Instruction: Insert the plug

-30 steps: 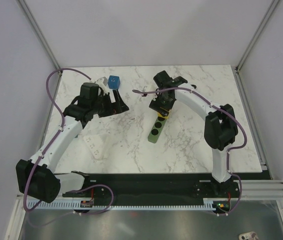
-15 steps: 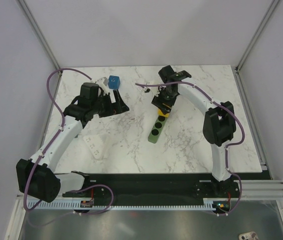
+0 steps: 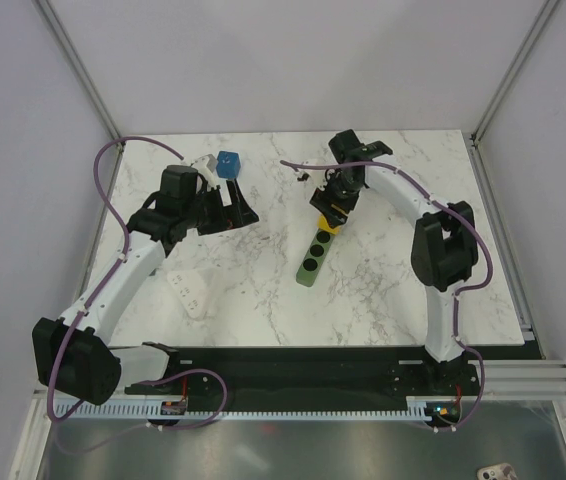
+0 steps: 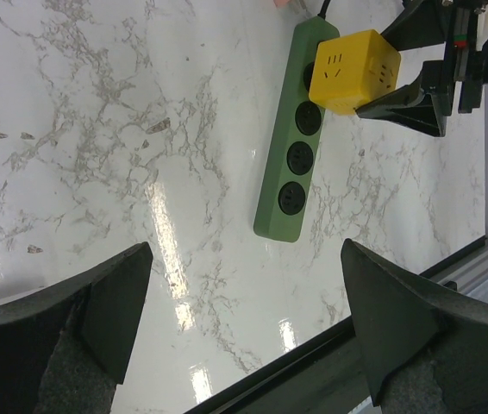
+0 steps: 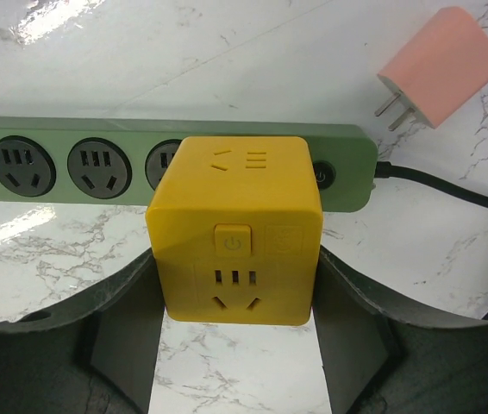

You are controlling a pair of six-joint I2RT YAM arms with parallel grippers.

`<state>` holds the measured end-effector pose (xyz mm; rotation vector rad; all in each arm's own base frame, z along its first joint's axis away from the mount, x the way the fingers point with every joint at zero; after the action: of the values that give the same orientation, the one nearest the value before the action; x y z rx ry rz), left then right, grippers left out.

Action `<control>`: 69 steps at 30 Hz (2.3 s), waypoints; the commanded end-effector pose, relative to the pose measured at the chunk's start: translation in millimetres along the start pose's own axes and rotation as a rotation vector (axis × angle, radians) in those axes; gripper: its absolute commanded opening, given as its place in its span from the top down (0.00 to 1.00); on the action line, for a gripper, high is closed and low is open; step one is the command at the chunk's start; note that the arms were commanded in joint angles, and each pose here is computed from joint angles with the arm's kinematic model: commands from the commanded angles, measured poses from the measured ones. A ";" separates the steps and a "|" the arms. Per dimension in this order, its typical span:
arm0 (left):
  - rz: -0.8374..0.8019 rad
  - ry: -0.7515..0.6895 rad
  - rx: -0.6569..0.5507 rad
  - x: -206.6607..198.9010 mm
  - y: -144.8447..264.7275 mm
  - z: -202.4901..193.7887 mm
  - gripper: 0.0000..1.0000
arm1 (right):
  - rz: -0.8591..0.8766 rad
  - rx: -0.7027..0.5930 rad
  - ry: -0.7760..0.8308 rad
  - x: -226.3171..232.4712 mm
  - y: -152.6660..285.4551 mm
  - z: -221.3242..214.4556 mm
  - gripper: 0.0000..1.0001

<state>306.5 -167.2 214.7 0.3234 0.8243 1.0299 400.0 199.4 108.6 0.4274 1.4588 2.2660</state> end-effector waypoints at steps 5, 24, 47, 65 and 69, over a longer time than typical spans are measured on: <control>-0.038 -0.052 -0.034 -6.5 0.4 8.8 0.03 | 0.018 -0.094 0.018 -10.4 3.3 14.5 1.00; -0.041 -0.054 -0.039 -7.3 2.3 9.7 0.02 | -0.074 -0.103 0.039 -6.3 34.8 30.8 1.00; -0.049 -0.056 -0.033 -8.7 2.3 8.7 0.02 | 0.009 -0.057 0.031 6.4 15.3 14.7 1.00; -0.051 -0.058 -0.035 -9.7 3.7 9.4 0.02 | -0.003 0.018 -0.011 -6.1 -19.9 -4.8 1.00; -0.050 -0.059 -0.037 -9.8 4.5 9.7 0.02 | 0.004 0.049 -0.026 -5.9 -33.0 -14.7 1.00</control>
<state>305.8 -168.2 215.0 0.3228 0.8262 1.0217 404.7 199.5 102.5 0.4252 1.4609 2.2427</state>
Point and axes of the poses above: each gripper's point midway between its finger pads, its own y axis back along the fingers, its own x axis along the line the jaws close on, z = x × y, the point moved 1 cm from there along y, back along the fingers, and after that the axes turned 6 degrees about -y, right-handed, at the moved point
